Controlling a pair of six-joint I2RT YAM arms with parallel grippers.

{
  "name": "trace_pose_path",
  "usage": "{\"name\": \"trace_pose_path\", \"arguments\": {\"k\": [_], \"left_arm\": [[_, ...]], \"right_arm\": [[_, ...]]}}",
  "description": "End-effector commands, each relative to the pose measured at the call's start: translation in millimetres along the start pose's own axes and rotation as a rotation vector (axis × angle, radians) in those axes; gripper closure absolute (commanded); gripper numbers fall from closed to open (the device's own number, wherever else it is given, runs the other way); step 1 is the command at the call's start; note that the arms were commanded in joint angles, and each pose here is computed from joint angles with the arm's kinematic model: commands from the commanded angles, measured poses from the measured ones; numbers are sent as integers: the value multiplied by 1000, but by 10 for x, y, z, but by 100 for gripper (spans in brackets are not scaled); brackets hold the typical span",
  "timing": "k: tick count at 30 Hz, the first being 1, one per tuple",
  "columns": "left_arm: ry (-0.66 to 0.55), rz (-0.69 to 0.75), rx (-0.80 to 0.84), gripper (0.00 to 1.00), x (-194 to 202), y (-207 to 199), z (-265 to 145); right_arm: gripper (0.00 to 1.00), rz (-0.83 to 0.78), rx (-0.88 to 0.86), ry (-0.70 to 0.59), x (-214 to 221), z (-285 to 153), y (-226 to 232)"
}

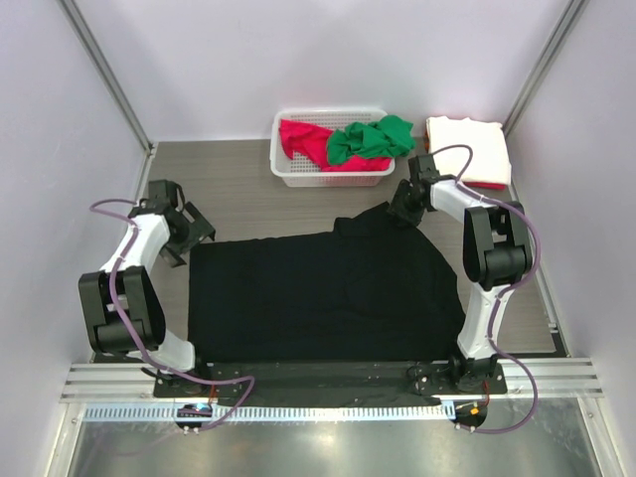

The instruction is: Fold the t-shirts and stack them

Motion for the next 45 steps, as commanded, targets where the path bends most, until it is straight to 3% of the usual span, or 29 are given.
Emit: {"name": "trace_pose_path", "arguments": {"k": [1, 6, 13, 17, 20, 21, 22, 29, 37, 43, 45], "left_arm": [[-34, 12, 24, 5, -60, -2, -8], [-30, 17, 9, 5, -35, 35, 15], [15, -12, -19, 5, -55, 40, 204], [63, -28, -53, 11, -68, 57, 383], [96, -44, -88, 18, -63, 100, 517], [112, -46, -98, 20, -47, 114, 573], [109, -50, -99, 22, -80, 115, 575], [74, -58, -142, 39, -212, 184, 556], [109, -65, -137, 43, -341, 147, 761], [108, -75, -68, 60, -380, 40, 862], [104, -79, -52, 72, -393, 15, 864]], "right_arm": [[49, -33, 32, -36, -7, -20, -83], [44, -57, 31, -74, -49, -155, -77], [48, -120, 25, -14, 137, 91, 78], [64, -138, 38, -7, 205, 212, 126], [86, -138, 36, -5, 219, 242, 121], [98, -138, 33, -8, 213, 233, 130], [99, -139, 28, -16, 189, 209, 148], [99, -166, 17, -104, -36, -121, 329], [99, -167, -18, -116, -119, -410, 493], [99, -171, -34, -117, -142, -481, 538], [99, -171, -38, -117, -155, -484, 550]]}}
Point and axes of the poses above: each gripper's point midway between its finger pads, its own z axis out along the fingers, its own y axis along the line the jaws close on, x = y × z, the point moved 4 cm from there along -z, back along the fingers, and after that the axes turned 14 degrees about z, right-handed, at the moved point
